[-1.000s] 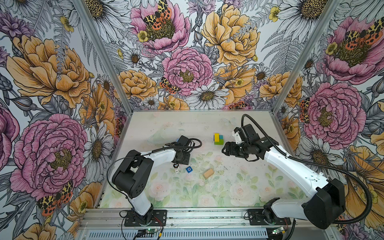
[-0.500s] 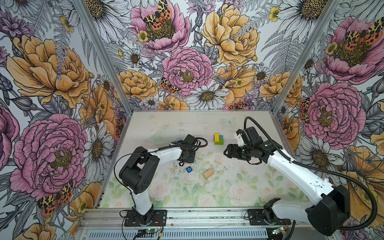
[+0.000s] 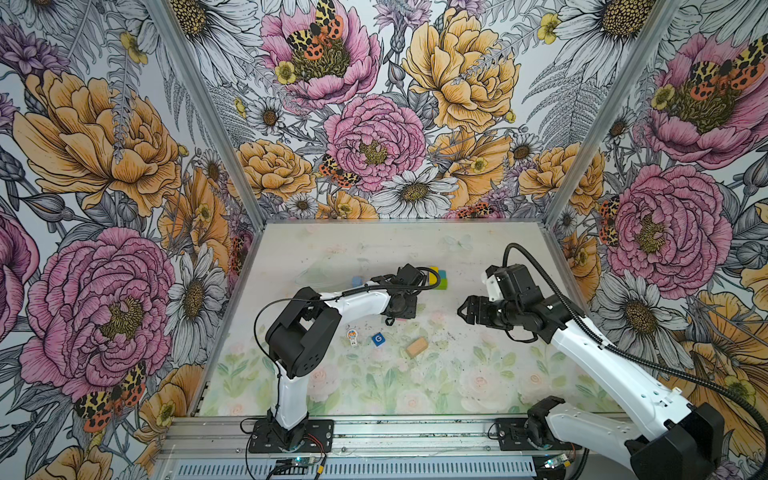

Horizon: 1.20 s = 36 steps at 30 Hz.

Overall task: Build the wood block tower
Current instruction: 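Carry the pink bar toward the tower with the left gripper and release it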

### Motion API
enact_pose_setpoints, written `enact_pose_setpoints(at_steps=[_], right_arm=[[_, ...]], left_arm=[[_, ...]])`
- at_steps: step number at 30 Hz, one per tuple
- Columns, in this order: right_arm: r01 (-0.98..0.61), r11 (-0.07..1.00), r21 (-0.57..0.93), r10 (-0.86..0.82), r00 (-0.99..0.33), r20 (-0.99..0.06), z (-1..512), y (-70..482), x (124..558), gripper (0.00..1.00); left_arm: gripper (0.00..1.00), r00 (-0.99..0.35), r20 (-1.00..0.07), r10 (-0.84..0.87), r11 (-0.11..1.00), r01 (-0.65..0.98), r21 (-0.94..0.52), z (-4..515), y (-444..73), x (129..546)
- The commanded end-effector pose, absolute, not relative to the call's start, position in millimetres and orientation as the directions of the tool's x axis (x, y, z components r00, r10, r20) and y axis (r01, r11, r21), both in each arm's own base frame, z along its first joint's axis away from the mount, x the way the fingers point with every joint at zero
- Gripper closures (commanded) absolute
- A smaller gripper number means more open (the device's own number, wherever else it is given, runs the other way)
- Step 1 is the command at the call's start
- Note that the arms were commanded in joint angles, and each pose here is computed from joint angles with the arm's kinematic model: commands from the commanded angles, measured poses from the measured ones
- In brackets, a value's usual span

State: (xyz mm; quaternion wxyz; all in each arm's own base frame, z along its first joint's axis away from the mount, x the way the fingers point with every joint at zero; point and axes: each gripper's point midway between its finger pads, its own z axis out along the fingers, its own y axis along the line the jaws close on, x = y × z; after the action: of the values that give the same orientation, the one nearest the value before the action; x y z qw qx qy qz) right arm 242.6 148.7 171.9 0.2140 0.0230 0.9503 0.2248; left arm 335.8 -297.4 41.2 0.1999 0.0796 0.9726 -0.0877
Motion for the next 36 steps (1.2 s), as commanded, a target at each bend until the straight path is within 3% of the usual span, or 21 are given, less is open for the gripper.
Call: enact_pose_setpoints(at_steps=[1,12,21,25,36], right_arm=[[-0.050,0.894,0.445,0.153,-0.899,-0.409,176.1,142.0,236.3,0.20],[-0.039,0.908,0.417,0.149,-0.900,-0.410,173.5,128.3,225.0,0.20],[-0.028,0.912,0.410,0.158,-0.897,-0.412,172.4,121.6,216.5,0.20],[-0.021,0.911,0.412,0.168,-0.893,-0.417,173.7,119.1,213.6,0.20],[0.017,0.926,0.377,0.193,-0.879,-0.436,178.4,109.3,216.6,0.20]], left_arm=[[0.76,-0.904,-0.421,0.076,0.978,0.151,-0.146,45.4,-308.3,340.2],[0.73,-0.892,-0.445,0.073,0.973,0.162,-0.165,47.2,-341.8,345.6],[0.56,-0.893,-0.440,0.097,0.967,0.189,-0.171,42.3,-356.4,343.5],[0.55,-0.889,-0.446,0.102,0.963,0.201,-0.179,47.9,-358.6,343.1],[0.49,-0.800,-0.597,0.061,0.963,0.205,-0.176,134.9,-306.0,327.5]])
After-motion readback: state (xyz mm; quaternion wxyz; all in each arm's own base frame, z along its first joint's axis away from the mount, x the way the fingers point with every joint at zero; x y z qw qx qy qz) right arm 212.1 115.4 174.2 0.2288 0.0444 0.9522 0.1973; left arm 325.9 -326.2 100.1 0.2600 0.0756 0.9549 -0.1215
